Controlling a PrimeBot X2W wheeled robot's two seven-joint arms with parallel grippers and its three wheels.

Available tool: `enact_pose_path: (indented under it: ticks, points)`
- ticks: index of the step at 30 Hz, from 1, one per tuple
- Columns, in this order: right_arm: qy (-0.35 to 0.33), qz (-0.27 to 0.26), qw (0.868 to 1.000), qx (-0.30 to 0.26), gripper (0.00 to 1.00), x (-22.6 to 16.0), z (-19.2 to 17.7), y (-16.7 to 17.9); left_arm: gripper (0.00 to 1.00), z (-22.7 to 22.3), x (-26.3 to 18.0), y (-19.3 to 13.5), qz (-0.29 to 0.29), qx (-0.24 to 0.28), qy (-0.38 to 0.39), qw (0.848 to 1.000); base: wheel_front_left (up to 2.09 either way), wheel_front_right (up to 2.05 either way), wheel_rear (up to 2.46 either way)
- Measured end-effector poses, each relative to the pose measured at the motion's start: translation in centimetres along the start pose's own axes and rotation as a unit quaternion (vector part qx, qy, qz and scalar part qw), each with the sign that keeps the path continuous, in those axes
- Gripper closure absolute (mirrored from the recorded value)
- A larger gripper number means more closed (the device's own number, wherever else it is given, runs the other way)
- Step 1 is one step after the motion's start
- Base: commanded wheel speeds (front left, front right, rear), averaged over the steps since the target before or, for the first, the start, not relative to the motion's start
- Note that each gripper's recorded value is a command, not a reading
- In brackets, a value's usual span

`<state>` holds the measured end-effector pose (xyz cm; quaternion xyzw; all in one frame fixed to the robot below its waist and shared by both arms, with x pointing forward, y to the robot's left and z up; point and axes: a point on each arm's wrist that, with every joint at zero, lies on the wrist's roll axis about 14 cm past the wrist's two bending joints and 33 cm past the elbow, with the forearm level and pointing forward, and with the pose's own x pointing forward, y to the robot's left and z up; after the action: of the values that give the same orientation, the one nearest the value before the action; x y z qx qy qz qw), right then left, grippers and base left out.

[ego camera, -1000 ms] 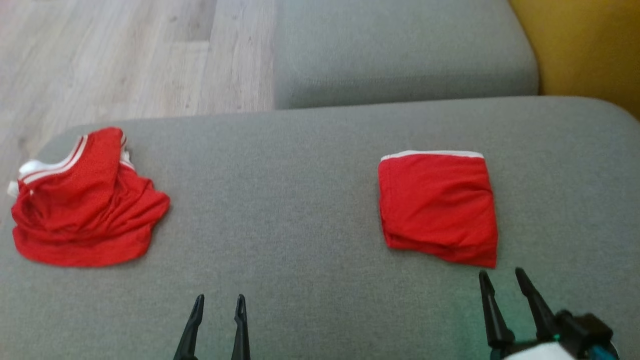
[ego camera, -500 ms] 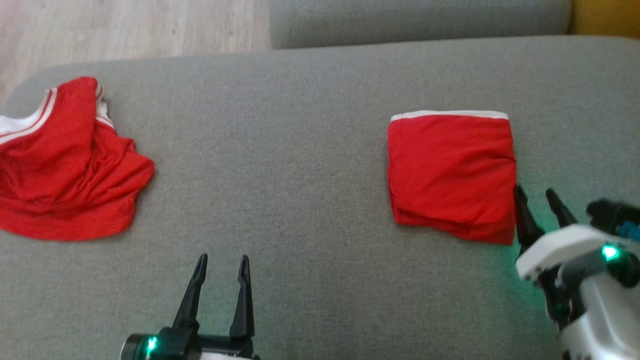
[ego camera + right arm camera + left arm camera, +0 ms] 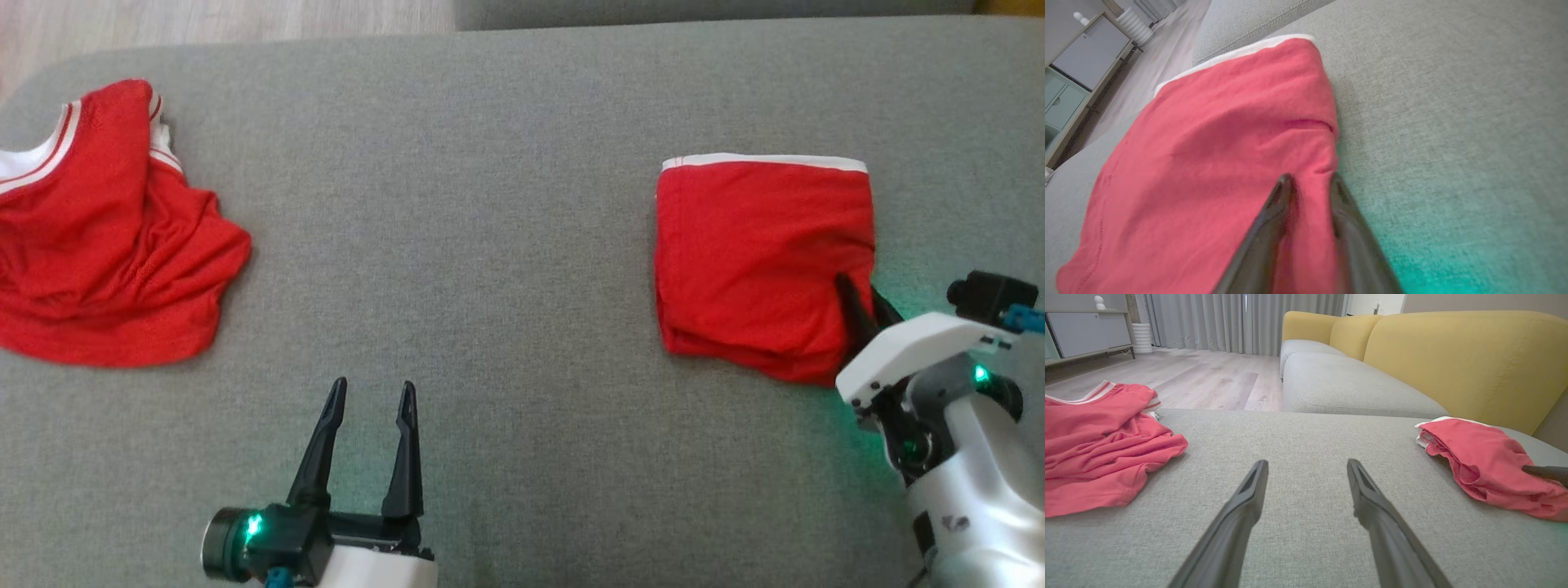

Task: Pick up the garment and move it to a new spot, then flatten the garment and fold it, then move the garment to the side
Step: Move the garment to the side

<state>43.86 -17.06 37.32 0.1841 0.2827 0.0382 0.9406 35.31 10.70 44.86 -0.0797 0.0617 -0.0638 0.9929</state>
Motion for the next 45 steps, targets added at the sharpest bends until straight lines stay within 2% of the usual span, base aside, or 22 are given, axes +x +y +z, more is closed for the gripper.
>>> enact_pose_path:
  ticks: [1, 5, 11, 19, 23, 30, 32, 33, 35, 41, 45]
  points:
    - [0.000, 0.002, 1.000, 0.002, 1.00, 0.2, 0.1, 0.1, 0.00, -0.1, 0.0, 0.0, 0.000, 0.000, 0.002, 1.000, 0.00, 0.00, 0.00]
    - [-0.001, 0.003, 1.000, -0.003, 1.00, 0.4, 0.8, -0.6, 0.00, -0.3, 0.4, 0.1, 0.003, -0.008, 0.005, 1.000, 0.00, 0.00, 0.00]
    - [-0.008, -0.033, 0.996, -0.077, 1.00, -0.1, 3.7, -5.0, 0.00, -0.5, 1.7, -0.2, -0.005, -0.013, 0.006, 1.000, 0.00, 0.00, 0.00]
    - [-0.030, -0.109, 0.983, -0.147, 1.00, -1.3, 9.9, -11.6, 0.00, -1.3, 4.9, -0.7, -0.025, -0.021, 0.012, 0.999, 0.00, 0.00, 0.00]
    - [-0.033, -0.150, 0.973, -0.173, 1.00, -2.2, 11.8, -14.5, 0.00, -2.2, 6.5, -1.3, -0.043, -0.025, 0.019, 0.999, 0.00, 0.00, 0.00]
    - [-0.052, -0.200, 0.958, -0.201, 1.00, -3.6, 14.6, -17.0, 0.00, -3.4, 8.4, -1.6, -0.055, -0.030, 0.026, 0.998, 0.00, 0.00, 0.00]
    - [-0.057, -0.215, 0.952, -0.209, 0.77, -4.1, 15.4, -17.5, 0.00, -3.6, 8.5, -1.7, -0.057, -0.031, 0.028, 0.997, 0.00, 0.00, 0.00]
    - [-0.059, -0.219, 0.951, -0.210, 0.56, -4.3, 15.6, -17.6, 0.00, -3.6, 8.5, -1.7, -0.059, -0.031, 0.028, 0.997, 0.00, 0.00, 0.00]
    - [-0.061, -0.224, 0.950, -0.210, 0.00, -4.5, 15.7, -17.4, 0.00, -3.3, 8.5, -1.6, -0.058, -0.030, 0.025, 0.998, 0.00, 0.00, 0.00]
    - [-0.069, -0.220, 0.948, -0.220, 0.00, -4.7, 15.0, -15.9, 0.00, -2.3, 8.3, -1.4, -0.055, -0.025, 0.013, 0.998, 0.00, 0.00, 0.00]
    - [-0.091, -0.199, 0.950, -0.224, 0.00, -5.0, 14.5, -13.7, 0.00, -1.0, 7.8, -1.4, -0.052, -0.019, -0.002, 0.998, 0.00, 0.00, 0.00]
